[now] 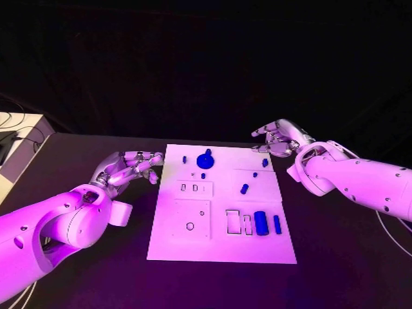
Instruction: Assemble the parts on the task board
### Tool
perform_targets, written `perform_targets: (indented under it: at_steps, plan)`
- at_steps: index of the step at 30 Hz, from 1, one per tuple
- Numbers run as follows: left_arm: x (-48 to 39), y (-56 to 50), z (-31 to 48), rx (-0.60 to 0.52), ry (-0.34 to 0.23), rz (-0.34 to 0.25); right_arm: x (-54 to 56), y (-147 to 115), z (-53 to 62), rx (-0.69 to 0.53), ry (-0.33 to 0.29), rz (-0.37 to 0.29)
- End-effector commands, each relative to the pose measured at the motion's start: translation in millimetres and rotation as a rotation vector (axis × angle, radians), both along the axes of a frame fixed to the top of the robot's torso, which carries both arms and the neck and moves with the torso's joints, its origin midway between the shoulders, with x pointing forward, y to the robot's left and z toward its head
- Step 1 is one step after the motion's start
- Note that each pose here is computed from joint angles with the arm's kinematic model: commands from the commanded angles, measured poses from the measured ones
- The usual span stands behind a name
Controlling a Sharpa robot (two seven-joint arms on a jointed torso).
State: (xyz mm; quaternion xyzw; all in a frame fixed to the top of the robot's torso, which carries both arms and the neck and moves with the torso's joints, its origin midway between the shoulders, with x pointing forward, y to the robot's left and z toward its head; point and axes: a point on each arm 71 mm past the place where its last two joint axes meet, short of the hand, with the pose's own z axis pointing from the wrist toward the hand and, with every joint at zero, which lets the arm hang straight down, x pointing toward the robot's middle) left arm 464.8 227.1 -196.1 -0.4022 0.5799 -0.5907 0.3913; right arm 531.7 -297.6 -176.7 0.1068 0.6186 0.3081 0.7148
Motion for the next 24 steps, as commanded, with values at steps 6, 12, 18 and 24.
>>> perform_targets:
  at_steps: [6, 12, 18, 24]
  plan:
    - [2.2, -6.0, -0.5, -0.010, -0.015, -0.020, 3.8, -32, -6.6, -0.019, 0.080, 0.045]
    - [3.5, -6.8, -1.5, -0.012, -0.015, -0.022, 7.2, -41, -15.2, -0.106, 0.116, 0.048]
    - [3.9, -6.8, -1.8, -0.013, -0.016, -0.022, 13.1, -47, -25.2, -0.159, 0.145, 0.039]
    - [3.6, -7.8, -1.6, -0.014, -0.016, -0.026, 16.6, -44, -33.6, -0.185, 0.164, 0.042]
